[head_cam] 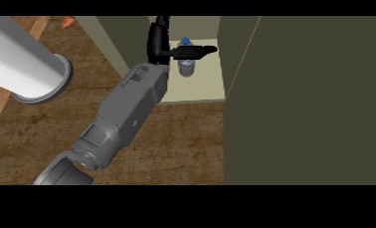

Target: Pick up the bottled water, place it into the cabinet and close the cabinet

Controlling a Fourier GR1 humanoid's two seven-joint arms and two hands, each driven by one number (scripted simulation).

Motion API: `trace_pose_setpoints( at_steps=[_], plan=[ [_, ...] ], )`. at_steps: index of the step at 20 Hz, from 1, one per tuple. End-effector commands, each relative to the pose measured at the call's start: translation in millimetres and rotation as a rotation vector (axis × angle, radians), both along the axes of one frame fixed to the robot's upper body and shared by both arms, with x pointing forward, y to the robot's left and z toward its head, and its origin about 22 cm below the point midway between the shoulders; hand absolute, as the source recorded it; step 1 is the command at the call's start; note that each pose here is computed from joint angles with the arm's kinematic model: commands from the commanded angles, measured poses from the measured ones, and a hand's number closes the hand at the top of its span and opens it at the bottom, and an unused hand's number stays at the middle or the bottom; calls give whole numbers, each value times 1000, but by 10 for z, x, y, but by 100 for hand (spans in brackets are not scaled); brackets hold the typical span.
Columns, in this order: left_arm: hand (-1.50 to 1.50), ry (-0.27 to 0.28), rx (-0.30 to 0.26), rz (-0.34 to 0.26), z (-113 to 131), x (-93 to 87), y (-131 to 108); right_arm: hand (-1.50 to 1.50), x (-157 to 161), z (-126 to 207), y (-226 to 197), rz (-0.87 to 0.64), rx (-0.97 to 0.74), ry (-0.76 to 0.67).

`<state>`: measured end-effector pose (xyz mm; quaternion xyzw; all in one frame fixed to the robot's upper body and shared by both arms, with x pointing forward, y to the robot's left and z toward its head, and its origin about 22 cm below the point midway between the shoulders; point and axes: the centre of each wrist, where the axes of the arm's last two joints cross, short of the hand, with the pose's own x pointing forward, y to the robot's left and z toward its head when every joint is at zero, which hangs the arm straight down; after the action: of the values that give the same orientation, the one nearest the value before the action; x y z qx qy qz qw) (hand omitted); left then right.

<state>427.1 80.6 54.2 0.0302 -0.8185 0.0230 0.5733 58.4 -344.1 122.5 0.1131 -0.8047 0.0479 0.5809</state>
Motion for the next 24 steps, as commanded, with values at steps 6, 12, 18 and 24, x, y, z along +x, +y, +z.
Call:
trace_pose_setpoints(
  at_steps=[6, 12, 18, 24],
  plan=[
    [-150, 32, -98, -101, -310, -482, -148, -150, -140, 309, 163, 12, -33, -19],
    [-150, 60, -151, -163, -498, -943, -217, -150, -145, 340, 289, -16, -16, -15],
    [-150, 43, -217, -194, -577, -1575, -329, -150, -174, 349, 224, -25, -32, -27],
    [150, 72, -251, -297, -586, -2053, -22, 150, -93, 303, 161, 6, -56, -19]
  ],
)
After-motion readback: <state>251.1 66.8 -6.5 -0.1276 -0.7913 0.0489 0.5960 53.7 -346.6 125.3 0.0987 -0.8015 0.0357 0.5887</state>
